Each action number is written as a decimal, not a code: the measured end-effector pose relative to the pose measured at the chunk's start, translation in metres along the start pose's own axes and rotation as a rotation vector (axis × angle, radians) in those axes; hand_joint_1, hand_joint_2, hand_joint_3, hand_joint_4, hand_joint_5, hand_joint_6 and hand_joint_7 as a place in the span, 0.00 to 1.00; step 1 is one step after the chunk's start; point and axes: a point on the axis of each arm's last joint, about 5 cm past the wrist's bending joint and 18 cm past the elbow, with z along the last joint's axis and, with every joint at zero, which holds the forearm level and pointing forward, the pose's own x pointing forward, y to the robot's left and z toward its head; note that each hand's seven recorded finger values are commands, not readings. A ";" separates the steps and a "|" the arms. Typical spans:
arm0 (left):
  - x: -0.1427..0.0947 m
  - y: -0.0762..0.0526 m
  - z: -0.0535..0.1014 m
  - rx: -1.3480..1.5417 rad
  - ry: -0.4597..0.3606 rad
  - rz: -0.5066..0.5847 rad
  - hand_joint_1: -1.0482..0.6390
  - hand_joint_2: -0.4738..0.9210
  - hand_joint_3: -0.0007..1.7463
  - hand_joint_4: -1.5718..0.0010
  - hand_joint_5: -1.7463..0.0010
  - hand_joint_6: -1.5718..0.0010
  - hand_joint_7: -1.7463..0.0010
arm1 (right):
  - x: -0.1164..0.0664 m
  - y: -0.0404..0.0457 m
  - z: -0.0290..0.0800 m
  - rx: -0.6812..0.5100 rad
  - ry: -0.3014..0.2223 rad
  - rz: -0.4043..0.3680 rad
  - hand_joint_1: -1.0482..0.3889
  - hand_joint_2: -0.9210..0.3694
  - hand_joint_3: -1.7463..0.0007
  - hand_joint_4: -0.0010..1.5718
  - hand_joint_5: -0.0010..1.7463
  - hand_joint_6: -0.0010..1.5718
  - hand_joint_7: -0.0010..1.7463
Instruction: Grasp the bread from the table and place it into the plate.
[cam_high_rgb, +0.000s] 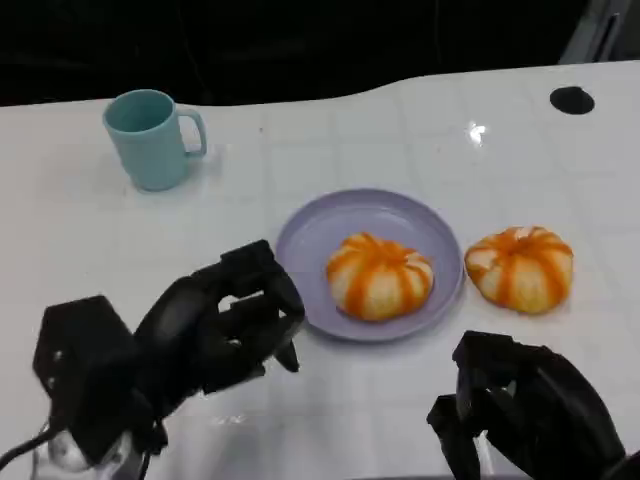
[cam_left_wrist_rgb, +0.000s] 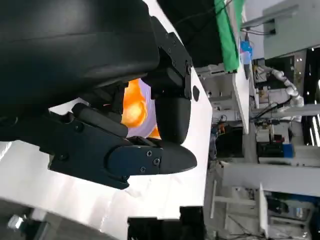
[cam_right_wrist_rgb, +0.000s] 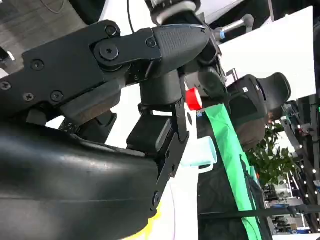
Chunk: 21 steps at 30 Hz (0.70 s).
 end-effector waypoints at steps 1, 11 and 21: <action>-0.005 -0.002 0.000 -0.028 0.004 0.002 0.25 1.00 0.22 0.51 0.00 0.64 0.00 | 0.000 0.0000 0.000 0.000 0.001 0.000 0.06 0.00 0.81 0.76 0.93 0.66 0.85; -0.033 -0.016 -0.011 -0.226 0.054 0.022 0.29 1.00 0.19 0.44 0.00 0.58 0.00 | 0.000 0.0006 0.001 0.000 0.004 -0.001 0.06 0.00 0.82 0.77 0.93 0.66 0.85; -0.035 -0.019 -0.024 -0.302 0.052 -0.001 0.27 1.00 0.19 0.40 0.00 0.54 0.00 | 0.002 -0.0012 0.001 -0.006 -0.001 -0.007 0.06 0.00 0.81 0.77 0.93 0.66 0.85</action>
